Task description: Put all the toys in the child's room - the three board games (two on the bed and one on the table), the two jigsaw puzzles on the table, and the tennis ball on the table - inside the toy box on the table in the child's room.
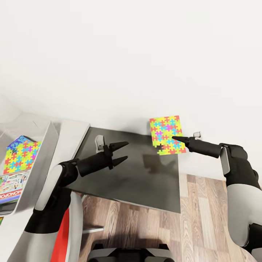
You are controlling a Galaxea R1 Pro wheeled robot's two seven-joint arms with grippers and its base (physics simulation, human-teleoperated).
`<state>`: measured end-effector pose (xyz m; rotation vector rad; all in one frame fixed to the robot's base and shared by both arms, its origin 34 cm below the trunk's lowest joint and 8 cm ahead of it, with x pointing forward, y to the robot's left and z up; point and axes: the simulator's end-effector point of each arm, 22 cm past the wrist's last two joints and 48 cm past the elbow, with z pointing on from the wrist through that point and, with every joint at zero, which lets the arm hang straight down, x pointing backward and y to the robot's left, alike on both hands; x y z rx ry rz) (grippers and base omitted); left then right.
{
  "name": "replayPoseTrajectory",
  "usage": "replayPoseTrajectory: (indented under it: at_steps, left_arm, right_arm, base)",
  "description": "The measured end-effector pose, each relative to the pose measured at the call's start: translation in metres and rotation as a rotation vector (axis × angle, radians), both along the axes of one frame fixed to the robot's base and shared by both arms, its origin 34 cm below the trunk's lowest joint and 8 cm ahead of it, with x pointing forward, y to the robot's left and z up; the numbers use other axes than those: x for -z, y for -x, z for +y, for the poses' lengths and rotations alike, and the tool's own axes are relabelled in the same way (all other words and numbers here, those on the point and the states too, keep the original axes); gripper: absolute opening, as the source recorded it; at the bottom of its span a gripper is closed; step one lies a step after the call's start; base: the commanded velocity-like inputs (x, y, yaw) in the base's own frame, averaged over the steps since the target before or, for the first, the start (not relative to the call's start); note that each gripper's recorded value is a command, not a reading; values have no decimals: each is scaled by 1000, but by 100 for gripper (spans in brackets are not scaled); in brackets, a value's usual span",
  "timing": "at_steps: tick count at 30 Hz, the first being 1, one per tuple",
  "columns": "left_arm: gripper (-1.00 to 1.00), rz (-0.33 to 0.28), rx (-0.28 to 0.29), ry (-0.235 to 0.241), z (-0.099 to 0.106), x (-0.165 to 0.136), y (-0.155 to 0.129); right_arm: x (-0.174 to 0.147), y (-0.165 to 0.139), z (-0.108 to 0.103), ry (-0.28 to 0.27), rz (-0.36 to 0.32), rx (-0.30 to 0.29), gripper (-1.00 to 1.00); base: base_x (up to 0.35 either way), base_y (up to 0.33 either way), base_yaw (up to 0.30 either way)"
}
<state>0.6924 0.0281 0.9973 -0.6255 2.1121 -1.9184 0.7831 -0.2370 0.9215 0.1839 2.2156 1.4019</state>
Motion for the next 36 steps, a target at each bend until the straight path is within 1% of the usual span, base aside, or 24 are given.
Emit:
replayPoseTrajectory:
  at_steps: [12, 19, 22, 23, 24, 25, 26, 28, 32, 36]
  left_arm:
    - [100, -12, -3, -3, 3, -6, -1]
    - [100, -18, -8, -7, 6, -8, -2]
    - [100, -30, -9, 11, 7, -14, -2]
    - [100, -37, -9, 23, 7, -18, -2]
    - [100, -57, -7, 61, 5, -28, -2]
    - [100, -70, -5, 84, 4, -35, -2]
    - [100, -113, 2, 163, 2, -56, -1]
    - [100, -142, 12, 214, 0, -70, 1]
    - [100, -179, 41, 291, -8, -92, 8]
    - [100, -203, 66, 334, -15, -106, 13]
  right_arm:
    - [-7, 0, 4, 2, -11, -9, -100]
    - [-11, 0, 6, -1, -15, -13, -100]
    - [-6, 2, 10, -7, 1, -22, -100]
    - [-5, 2, 11, -9, 6, -24, -100]
    - [-4, 2, 13, -12, 13, -28, -100]
    - [-5, 1, 14, -14, 14, -29, -100]
    - [-9, -2, 15, -19, 9, -32, -100]
    - [-15, -7, 15, -21, -3, -33, -100]
    - [-29, -18, 15, -25, -30, -34, -100]
    - [-37, -23, 16, -26, -46, -35, -100]
  base:
    - [0, 0, 37]
    - [0, 0, 159]
    - [0, 0, 243]
    - [0, 0, 253]
    - [0, 0, 255]
    - [0, 0, 260]
    - [0, 0, 261]
    - [0, 0, 263]
    - [0, 0, 267]
    - [0, 0, 270]
